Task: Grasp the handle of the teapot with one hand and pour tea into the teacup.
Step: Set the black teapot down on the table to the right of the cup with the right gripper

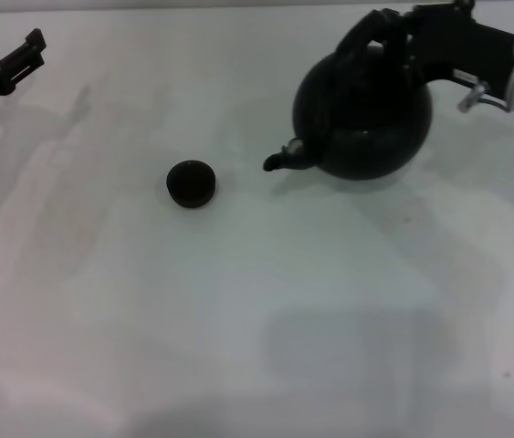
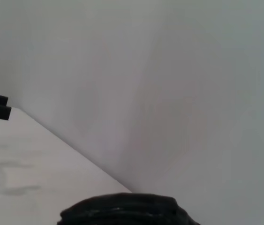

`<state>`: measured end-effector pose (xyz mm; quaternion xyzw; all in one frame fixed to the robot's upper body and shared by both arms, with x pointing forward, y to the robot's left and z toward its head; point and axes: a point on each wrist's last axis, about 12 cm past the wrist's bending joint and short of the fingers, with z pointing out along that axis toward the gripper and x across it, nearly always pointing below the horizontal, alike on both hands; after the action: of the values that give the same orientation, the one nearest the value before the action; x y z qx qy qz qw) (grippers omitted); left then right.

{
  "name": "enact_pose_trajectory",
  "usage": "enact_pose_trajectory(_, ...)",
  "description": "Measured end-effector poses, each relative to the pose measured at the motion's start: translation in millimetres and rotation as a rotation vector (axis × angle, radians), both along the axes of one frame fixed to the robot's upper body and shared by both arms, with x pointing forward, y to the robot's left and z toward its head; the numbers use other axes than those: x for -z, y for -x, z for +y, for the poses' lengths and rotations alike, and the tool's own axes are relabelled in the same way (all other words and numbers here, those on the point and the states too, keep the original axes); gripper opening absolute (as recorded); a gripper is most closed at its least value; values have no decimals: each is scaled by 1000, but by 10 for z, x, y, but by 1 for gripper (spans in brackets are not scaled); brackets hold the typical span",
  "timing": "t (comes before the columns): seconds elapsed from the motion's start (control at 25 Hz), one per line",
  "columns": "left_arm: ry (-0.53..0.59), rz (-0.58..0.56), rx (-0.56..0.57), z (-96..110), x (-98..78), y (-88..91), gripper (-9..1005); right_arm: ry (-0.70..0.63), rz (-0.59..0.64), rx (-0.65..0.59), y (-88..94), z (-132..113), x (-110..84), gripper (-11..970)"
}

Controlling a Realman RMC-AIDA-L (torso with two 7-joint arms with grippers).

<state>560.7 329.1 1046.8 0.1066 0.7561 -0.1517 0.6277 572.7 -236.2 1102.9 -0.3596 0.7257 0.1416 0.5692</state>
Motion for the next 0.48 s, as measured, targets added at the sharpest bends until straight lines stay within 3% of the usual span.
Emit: enact_pose_trajectory(0.48,-21,-1,-1,-20,-31,-73,893,-111,35,2,352,-635,63,112)
